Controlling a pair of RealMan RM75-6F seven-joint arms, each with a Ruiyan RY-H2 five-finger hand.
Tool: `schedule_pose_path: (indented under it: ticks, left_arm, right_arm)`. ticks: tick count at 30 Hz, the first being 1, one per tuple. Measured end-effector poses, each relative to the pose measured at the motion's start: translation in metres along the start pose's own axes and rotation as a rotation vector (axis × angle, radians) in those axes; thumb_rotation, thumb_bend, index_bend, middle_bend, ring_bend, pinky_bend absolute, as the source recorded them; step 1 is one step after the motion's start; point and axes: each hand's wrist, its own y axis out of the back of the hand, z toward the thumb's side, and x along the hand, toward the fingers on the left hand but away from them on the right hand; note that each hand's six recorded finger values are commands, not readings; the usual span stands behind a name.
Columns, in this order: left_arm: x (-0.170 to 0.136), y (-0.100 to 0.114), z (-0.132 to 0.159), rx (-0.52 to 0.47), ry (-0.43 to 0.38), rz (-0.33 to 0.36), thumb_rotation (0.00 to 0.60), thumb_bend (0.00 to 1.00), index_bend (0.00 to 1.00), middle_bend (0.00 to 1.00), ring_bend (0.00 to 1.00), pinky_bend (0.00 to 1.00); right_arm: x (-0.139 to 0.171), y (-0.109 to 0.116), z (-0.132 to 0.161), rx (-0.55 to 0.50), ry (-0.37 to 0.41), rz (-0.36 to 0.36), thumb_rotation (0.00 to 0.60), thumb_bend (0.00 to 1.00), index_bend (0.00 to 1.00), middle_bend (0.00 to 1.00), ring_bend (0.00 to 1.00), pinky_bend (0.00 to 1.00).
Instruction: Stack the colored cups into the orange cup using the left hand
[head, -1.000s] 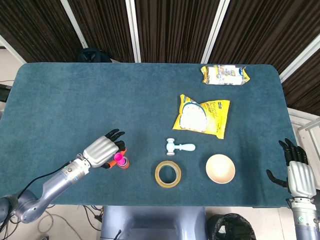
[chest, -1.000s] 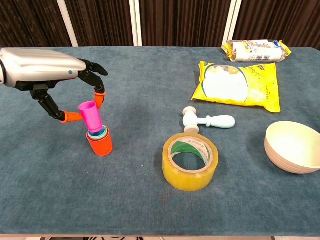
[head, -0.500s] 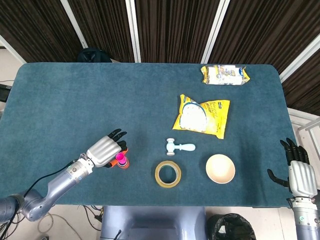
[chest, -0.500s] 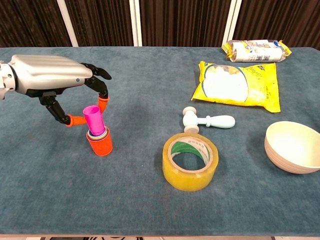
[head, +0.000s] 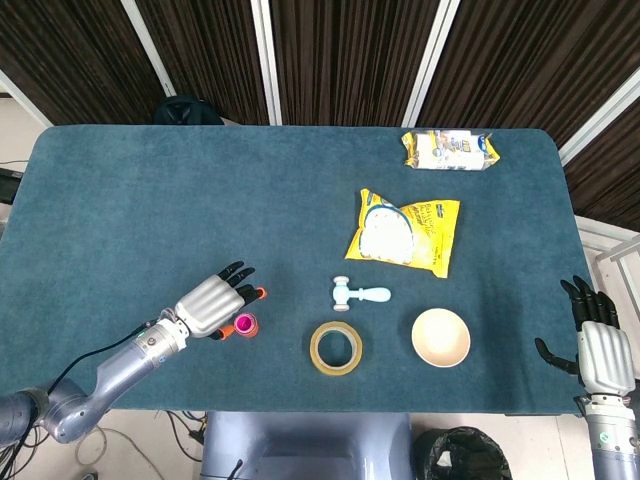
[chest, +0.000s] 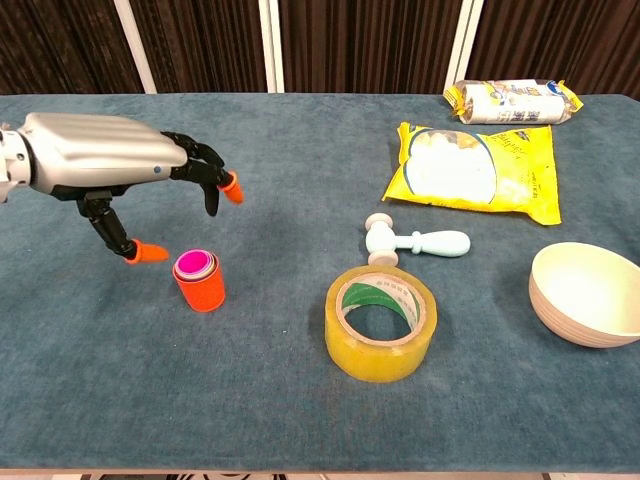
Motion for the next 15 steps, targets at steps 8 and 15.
schedule_pose_path:
  ticks: [8,15]
  left_arm:
    - [-0.020,0.026,-0.018,0.007,0.083,0.127,0.600,0.26,0.15,0.21,0.00,0.04]
    - [-0.085,0.029,-0.058,0.053,0.346,0.288,0.600,0.26,0.06,0.10,0.00,0.06]
  right_arm:
    - [0.000,0.000,0.001,-0.001,0.004,0.000,0.600,0.32,0.11,0.05,0.10,0.00]
    - [0.001,-0.002,0.001,0.011,0.009,0.013,0.600,0.32,0.11,0.05,0.10,0.00]
